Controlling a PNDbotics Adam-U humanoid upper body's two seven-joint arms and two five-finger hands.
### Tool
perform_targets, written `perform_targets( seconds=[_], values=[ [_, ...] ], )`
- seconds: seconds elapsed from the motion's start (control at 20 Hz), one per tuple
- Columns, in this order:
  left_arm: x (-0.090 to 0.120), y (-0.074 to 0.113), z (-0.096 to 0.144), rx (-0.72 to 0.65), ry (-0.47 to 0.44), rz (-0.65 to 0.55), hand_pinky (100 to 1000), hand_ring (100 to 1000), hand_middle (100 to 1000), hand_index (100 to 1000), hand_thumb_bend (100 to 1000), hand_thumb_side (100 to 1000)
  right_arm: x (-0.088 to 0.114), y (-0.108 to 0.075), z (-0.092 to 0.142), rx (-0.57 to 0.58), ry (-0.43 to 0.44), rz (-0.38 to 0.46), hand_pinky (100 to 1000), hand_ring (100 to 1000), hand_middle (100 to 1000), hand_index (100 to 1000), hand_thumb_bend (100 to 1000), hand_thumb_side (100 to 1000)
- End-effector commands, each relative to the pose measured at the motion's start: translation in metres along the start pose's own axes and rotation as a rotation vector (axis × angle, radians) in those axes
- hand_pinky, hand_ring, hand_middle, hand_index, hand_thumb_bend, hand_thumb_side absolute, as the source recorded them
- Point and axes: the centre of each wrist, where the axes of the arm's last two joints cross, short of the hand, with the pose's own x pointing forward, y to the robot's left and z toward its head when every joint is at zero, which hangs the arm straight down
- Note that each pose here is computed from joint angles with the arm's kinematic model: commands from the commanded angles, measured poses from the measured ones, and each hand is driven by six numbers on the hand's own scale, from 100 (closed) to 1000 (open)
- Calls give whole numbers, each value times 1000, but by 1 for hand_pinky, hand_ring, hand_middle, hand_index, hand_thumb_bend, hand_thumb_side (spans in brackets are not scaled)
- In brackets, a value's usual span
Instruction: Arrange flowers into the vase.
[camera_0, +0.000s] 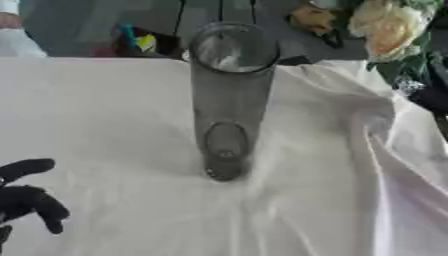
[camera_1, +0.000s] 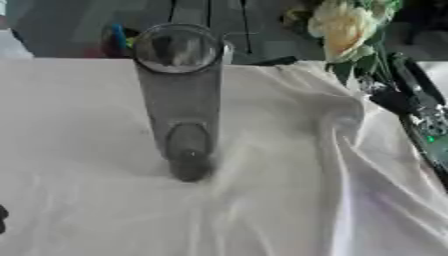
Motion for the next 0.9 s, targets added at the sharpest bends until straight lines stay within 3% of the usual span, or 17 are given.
perform_targets(
  seconds=[0.05, 0.3, 0.35, 0.4, 0.9],
  values=[
    [5, 1, -4, -11, -14, -11, 409, 557, 828, 768, 100, 996, 24, -34, -14, -35, -41, -30, 100, 399, 100, 100, 100, 720],
    [5, 2, -4, -14, -8, -10, 409, 557, 829, 768, 100, 997, 36, -44, -19, -46, -52, -78, 100, 393, 100, 100, 100, 710],
    [5, 2, -4, -15, -6, -10, 409, 558, 830, 767, 100, 997, 37, -45, -19, -50, -53, -87, 100, 387, 100, 100, 100, 748],
    [5, 2, -3, -17, -5, -10, 409, 558, 830, 767, 100, 998, 38, -47, -20, -53, -51, -98, 100, 385, 100, 100, 100, 714],
    [5, 2, -3, -21, 2, -10, 409, 558, 830, 767, 100, 997, 62, -54, -32, -69, -81, -212, 100, 353, 100, 100, 100, 707]
  ],
)
